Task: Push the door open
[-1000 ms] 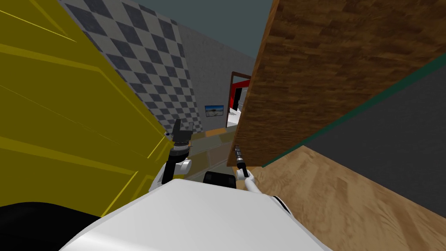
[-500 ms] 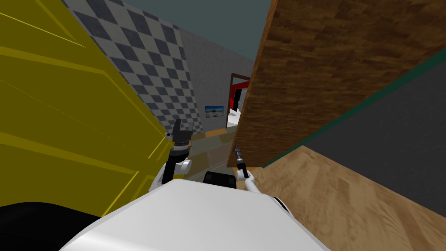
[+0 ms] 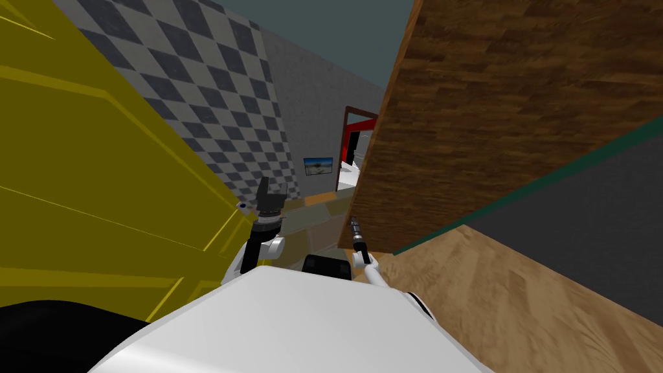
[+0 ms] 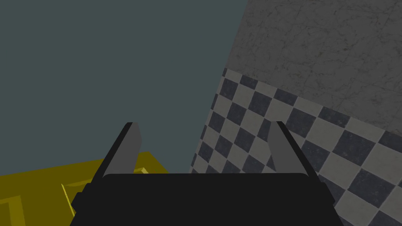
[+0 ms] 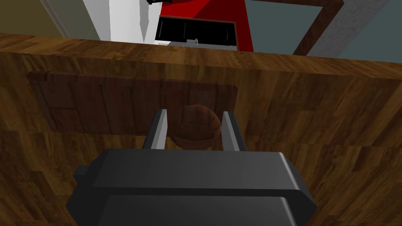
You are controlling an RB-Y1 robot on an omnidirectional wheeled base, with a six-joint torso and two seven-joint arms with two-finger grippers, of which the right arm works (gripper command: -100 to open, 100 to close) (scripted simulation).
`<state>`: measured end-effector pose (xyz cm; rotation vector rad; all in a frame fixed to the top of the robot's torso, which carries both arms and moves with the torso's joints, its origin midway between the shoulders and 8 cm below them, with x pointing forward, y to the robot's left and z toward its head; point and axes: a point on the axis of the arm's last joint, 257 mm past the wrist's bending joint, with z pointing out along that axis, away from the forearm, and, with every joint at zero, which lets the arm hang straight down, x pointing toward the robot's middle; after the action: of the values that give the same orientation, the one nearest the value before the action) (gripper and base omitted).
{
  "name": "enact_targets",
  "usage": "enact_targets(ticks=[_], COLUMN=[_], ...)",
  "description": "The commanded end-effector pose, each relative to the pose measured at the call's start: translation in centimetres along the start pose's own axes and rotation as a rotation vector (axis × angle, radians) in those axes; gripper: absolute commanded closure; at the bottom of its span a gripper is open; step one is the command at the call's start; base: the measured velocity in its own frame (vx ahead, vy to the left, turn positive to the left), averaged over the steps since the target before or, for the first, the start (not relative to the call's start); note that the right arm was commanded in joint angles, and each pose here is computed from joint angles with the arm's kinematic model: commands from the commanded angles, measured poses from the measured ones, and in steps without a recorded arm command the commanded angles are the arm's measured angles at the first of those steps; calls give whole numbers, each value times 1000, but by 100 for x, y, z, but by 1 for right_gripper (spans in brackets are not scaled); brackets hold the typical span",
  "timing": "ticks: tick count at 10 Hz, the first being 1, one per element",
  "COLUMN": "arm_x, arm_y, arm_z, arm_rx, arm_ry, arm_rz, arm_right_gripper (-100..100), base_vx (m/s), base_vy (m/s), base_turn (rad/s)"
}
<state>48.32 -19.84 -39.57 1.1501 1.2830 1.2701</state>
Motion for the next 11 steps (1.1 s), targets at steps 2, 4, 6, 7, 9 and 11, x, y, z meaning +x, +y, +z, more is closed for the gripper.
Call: enact_targets(ticks=[2,4,6,7,9,11], arm_x=[-275,-418,-495,-492,-639,-641], arm_y=[25,27,-3,28,31,11], arm_z=[14,9,-11,5,-5,-16], arm_rx=[-3,-2,6,-2,-1,4], arm_ry=[-49,-81,-99,-98,-133,-134], arm_rz=[-10,-11,-12,-11,-11,-11], arm_right_gripper=[100,100,100,100,100,100], base_vx=[203,188,164,54,65,99], base_vy=[88,78,83,12,15,60], base_turn=[-59,-63,-40,5,-20,-42])
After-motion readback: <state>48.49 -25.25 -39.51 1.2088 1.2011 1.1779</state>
